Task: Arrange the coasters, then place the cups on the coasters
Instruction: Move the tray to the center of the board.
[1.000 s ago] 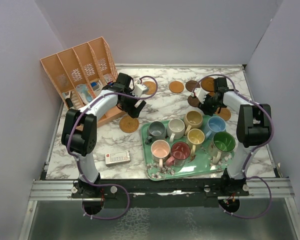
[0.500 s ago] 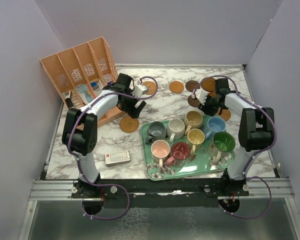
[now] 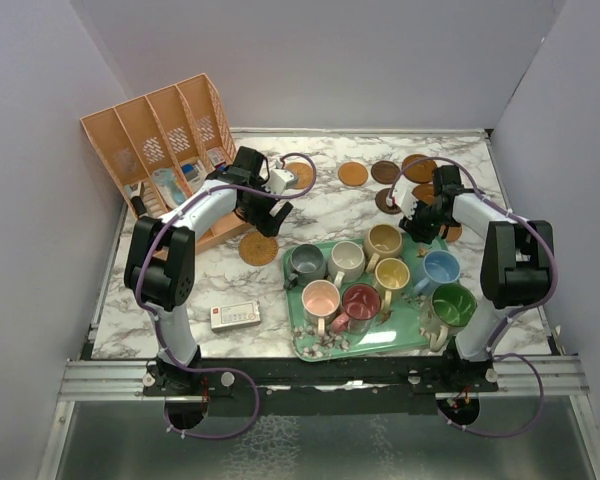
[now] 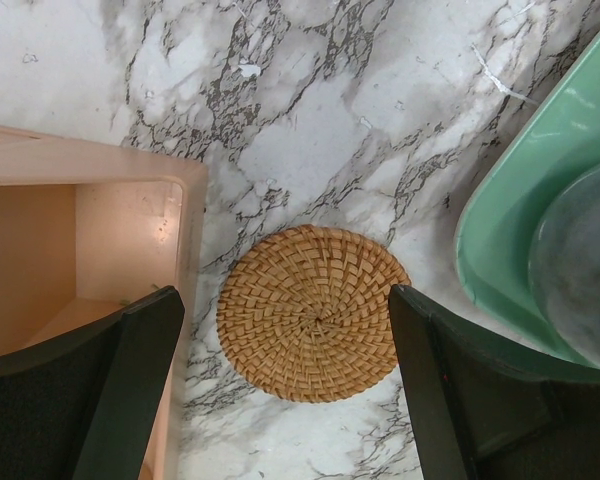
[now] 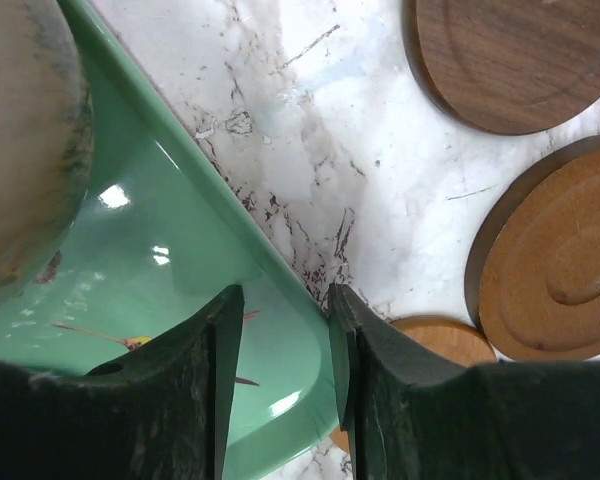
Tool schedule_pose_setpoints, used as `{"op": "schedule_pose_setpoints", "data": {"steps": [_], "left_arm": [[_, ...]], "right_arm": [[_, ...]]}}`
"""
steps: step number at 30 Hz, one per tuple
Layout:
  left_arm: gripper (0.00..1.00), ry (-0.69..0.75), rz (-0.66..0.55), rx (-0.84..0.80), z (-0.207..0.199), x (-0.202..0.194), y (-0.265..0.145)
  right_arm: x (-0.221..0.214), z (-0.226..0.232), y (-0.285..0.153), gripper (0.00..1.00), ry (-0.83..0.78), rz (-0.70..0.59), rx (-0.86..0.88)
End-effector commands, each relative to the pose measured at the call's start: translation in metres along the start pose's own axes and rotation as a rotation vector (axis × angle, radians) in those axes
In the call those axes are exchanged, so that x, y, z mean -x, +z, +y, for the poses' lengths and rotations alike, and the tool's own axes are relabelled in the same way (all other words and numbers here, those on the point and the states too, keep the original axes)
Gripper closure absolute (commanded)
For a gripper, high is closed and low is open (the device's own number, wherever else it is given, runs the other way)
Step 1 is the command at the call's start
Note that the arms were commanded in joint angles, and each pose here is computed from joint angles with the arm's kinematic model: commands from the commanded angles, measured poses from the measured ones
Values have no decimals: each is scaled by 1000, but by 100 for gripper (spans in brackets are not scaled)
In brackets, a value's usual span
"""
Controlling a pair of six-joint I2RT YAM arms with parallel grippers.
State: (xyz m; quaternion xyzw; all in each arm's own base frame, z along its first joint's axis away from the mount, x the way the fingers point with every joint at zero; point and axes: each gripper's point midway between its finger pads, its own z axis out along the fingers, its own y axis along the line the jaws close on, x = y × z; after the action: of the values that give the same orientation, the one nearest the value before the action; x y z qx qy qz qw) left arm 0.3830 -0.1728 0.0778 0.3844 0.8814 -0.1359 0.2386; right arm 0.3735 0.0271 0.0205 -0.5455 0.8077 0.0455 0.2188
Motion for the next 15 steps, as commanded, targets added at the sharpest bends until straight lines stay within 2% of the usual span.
{"op": "schedule_pose_setpoints", "data": {"steps": [1, 8, 15], "left_arm": [[13, 12, -17, 7, 1, 9, -3], [13, 15, -12, 12, 2, 8, -3], [13, 15, -8, 14, 2, 7, -2]], "right_arm": [[-60, 112, 10, 60, 176, 223, 393], [-45, 107, 11, 70, 192, 168, 423], [-48, 127, 5, 84, 202, 173, 489]]}}
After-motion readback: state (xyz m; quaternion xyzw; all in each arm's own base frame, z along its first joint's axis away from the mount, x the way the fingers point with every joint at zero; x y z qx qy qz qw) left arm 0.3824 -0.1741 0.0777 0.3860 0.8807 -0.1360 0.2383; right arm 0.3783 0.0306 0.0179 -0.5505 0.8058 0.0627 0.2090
